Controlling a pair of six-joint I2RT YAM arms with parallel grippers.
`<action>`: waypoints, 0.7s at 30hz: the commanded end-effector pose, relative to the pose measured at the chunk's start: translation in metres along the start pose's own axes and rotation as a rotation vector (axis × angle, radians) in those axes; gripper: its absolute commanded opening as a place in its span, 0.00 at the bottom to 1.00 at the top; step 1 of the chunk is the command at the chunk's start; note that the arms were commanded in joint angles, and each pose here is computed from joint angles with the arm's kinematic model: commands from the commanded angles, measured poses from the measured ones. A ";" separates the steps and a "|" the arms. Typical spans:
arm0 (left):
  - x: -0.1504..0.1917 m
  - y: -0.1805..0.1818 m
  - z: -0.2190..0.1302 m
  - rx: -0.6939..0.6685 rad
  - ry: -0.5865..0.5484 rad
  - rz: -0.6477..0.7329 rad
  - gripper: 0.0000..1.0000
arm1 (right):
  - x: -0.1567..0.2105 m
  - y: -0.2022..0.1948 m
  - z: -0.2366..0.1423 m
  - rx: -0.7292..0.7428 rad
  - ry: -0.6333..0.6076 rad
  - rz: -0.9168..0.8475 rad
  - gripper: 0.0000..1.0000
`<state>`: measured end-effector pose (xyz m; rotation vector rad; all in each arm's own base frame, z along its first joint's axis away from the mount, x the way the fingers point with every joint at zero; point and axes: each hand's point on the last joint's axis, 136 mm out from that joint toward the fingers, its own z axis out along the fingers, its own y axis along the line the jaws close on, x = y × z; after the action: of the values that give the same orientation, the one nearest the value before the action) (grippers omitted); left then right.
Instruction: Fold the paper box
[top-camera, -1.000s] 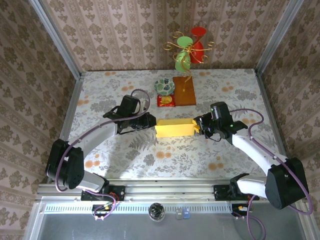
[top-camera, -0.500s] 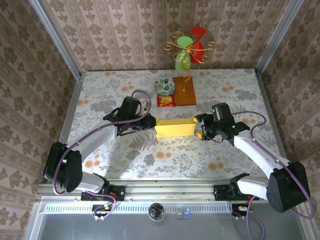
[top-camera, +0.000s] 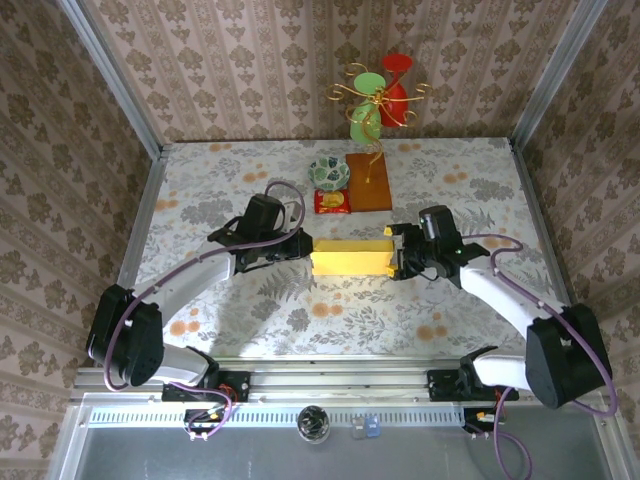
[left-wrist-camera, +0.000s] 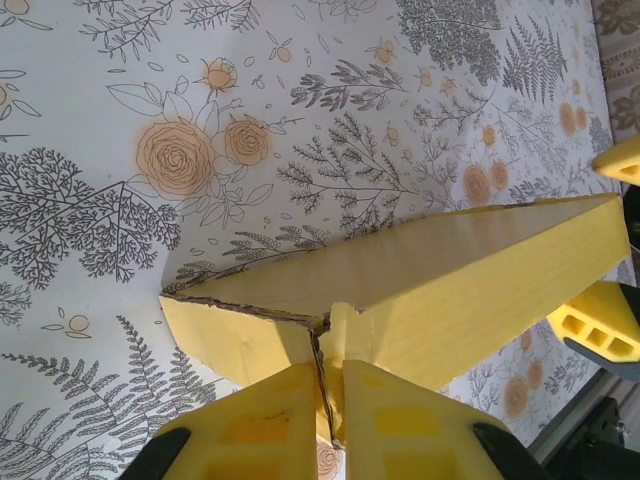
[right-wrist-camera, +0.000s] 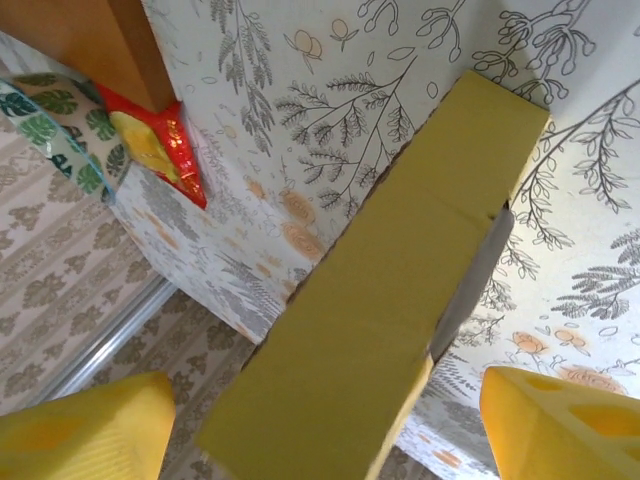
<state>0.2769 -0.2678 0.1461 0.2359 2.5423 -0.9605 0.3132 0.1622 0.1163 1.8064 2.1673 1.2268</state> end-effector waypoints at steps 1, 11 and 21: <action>0.046 0.032 0.010 -0.118 0.133 -0.012 0.13 | 0.005 0.003 0.011 -0.013 0.057 0.020 0.71; 0.039 0.026 -0.001 -0.106 0.055 -0.008 0.33 | 0.001 -0.005 0.022 -0.032 0.076 -0.173 0.52; 0.014 0.015 -0.026 0.006 -0.037 -0.130 0.40 | -0.005 -0.001 0.040 -0.121 0.087 -0.358 0.47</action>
<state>0.2635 -0.2450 0.1433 0.1322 2.5452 -0.9479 0.3299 0.1766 0.0891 1.4045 2.2570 1.3396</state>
